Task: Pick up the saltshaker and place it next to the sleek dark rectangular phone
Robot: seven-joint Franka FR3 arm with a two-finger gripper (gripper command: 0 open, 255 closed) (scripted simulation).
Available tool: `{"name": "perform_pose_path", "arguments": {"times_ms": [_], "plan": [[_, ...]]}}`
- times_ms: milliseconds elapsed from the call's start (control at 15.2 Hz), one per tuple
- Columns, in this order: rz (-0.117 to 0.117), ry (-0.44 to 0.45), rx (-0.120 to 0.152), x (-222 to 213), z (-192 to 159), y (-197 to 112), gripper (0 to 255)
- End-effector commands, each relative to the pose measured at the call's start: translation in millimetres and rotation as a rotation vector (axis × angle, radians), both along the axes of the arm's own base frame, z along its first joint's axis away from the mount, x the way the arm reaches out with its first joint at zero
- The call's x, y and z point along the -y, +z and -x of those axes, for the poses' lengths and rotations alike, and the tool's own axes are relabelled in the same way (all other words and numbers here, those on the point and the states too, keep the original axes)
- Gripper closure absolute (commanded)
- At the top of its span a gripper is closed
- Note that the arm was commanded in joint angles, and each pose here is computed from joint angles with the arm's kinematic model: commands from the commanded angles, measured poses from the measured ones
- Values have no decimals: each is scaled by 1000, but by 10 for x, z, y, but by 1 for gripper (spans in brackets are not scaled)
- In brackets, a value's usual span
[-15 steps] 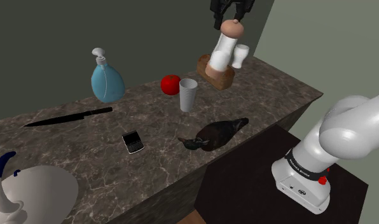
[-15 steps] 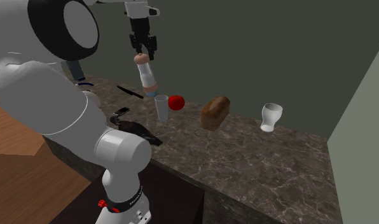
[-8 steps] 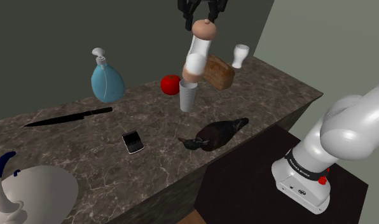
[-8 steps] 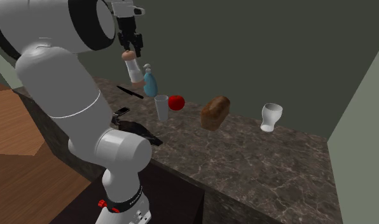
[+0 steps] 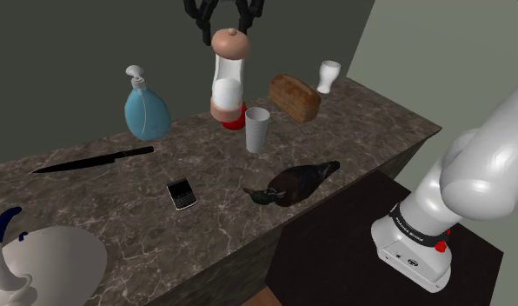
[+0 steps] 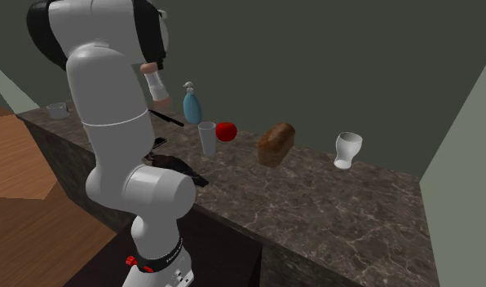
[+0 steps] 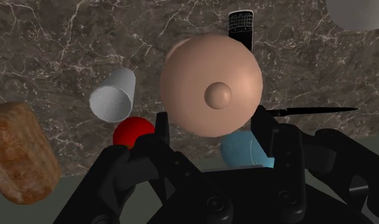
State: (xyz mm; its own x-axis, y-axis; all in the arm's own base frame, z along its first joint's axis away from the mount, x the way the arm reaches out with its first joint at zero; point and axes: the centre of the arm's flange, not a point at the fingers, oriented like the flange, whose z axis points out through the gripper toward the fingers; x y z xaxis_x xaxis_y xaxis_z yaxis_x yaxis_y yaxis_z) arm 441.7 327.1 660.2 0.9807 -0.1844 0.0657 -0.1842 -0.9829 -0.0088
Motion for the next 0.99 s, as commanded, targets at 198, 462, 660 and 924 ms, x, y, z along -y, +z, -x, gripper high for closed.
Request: {"name": "perform_pose_path", "arguments": {"times_ms": [198, 462, 660, 924], "plan": [[-1, -2, 1, -152, -13, -219, 255], [-1, -2, 1, -152, -13, -430, 255], [-1, -2, 1, -152, -13, -589, 255], [-1, -2, 1, -152, -13, -800, 255]]}}
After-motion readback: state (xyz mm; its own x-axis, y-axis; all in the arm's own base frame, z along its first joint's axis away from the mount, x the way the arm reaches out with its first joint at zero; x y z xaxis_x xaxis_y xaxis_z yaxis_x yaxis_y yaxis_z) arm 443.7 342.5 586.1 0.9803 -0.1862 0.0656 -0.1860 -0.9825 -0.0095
